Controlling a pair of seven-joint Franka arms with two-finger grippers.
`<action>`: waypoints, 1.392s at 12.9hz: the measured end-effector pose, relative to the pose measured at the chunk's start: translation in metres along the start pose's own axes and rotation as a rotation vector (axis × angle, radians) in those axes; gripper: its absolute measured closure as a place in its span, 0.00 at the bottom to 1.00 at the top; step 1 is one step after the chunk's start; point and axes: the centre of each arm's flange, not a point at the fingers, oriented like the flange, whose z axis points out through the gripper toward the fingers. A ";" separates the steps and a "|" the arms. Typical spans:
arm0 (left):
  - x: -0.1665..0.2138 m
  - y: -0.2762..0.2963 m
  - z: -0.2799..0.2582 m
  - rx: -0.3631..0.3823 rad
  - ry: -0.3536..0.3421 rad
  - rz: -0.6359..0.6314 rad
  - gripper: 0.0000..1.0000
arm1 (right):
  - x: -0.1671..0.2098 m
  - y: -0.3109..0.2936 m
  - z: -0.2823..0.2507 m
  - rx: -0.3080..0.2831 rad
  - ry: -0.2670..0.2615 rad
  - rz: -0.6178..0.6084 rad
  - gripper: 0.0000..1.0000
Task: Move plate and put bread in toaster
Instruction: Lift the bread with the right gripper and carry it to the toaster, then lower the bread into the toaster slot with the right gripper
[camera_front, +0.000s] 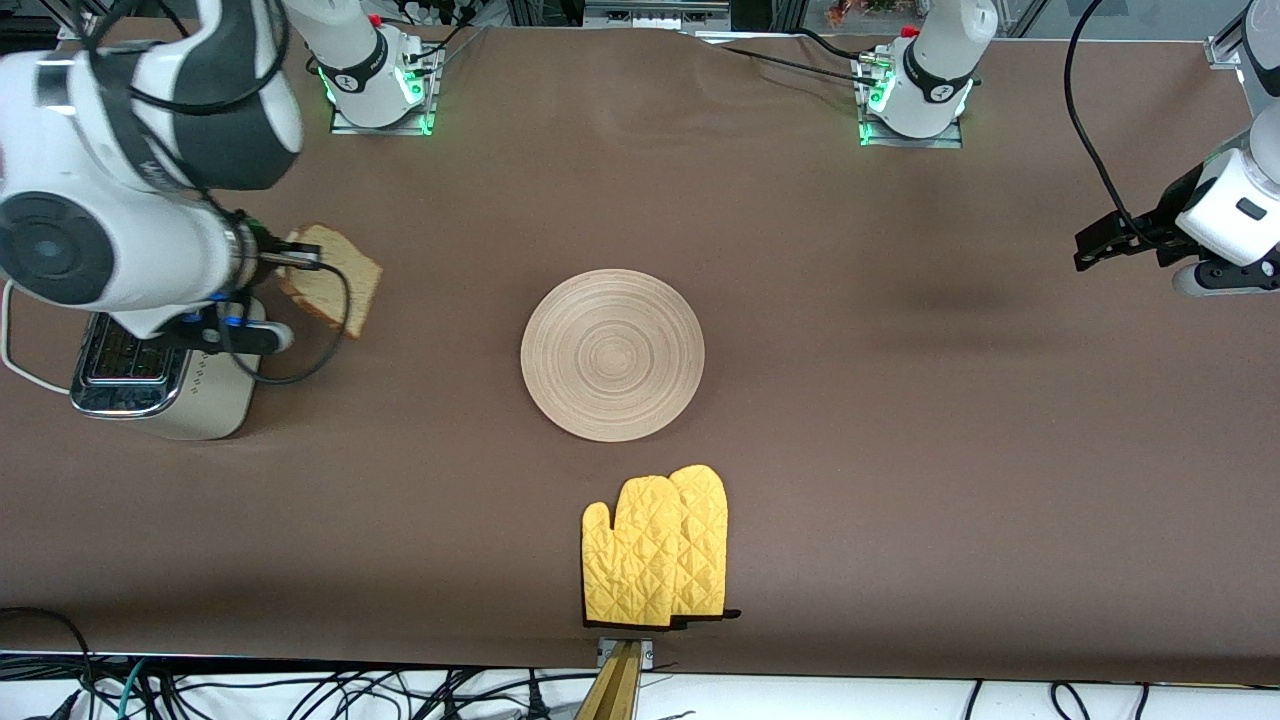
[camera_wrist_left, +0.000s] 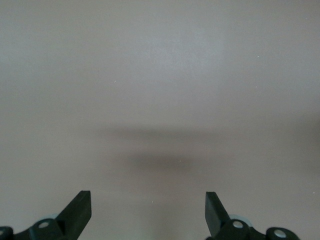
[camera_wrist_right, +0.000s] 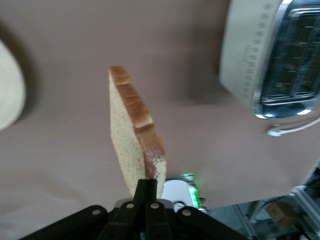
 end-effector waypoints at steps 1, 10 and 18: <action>0.000 0.000 0.000 0.000 -0.001 0.000 0.00 | 0.001 0.024 0.000 -0.016 -0.007 -0.015 0.99; 0.000 0.003 0.000 0.001 -0.003 0.005 0.00 | 0.017 0.212 0.034 -0.069 -0.048 -0.111 0.99; 0.000 0.001 0.000 0.001 -0.003 0.001 0.00 | 0.053 0.265 0.075 -0.086 -0.048 -0.174 0.99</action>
